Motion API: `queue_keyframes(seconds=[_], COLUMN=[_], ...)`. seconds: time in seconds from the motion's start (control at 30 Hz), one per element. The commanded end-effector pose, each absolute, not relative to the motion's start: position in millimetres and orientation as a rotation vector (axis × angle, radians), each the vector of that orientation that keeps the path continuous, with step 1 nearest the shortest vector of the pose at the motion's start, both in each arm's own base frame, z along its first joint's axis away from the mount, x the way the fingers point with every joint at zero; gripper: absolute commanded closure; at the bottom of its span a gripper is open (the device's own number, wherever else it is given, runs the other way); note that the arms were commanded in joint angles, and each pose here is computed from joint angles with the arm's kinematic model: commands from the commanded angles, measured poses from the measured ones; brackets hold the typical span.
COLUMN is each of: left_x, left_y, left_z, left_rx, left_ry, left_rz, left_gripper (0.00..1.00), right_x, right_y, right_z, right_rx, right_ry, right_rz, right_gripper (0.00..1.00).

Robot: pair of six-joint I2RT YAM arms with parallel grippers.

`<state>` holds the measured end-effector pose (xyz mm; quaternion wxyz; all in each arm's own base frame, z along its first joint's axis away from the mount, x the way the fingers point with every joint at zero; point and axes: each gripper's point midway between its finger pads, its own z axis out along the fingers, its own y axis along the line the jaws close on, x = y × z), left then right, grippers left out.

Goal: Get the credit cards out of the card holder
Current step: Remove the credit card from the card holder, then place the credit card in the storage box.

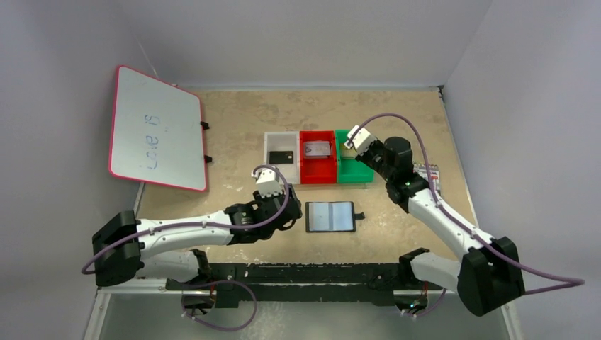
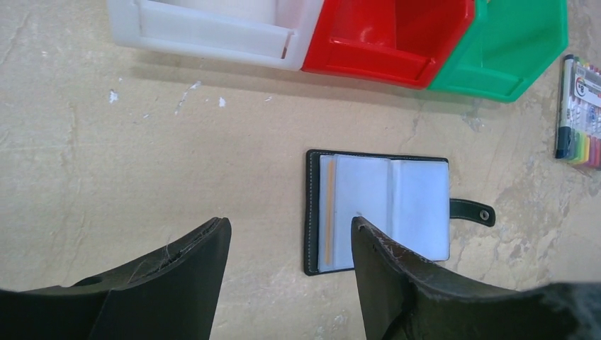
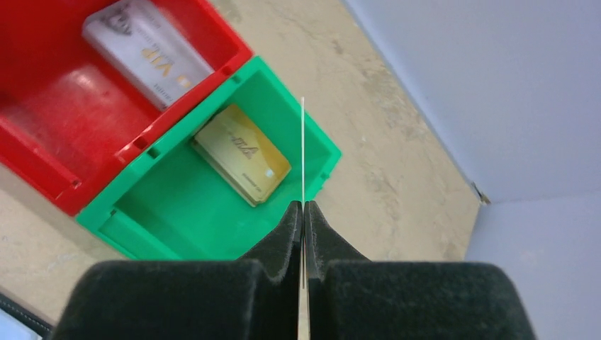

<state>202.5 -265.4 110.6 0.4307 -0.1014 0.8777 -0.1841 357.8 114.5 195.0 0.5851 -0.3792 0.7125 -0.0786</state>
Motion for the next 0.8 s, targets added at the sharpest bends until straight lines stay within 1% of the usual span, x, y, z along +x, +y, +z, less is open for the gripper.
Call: queue_keyframes(seconds=[0.0,0.1,0.4,0.77], left_x=[204,202,200,200], left_y=[-246,-239,-216,-207], left_z=[114,117,129,135], left_rx=[-0.286,-0.294,-0.318,-0.324], left_ry=[2.161,2.153,2.115,2.101], left_rz=[-0.430,-0.435,-0.427,-0.425], left_gripper=[0.37,0.37,0.36,0.35], right_x=[369,388,416,447], right_y=[135,126,124,129], right_z=[192,185,148,112], right_rx=[-1.119,-1.067,-1.241,-1.391], right_ry=[1.538,1.595,1.614,1.608], right_rz=[-0.139,-0.154,-0.184,-0.228], right_gripper=[1.00,1.00,1.00,1.00])
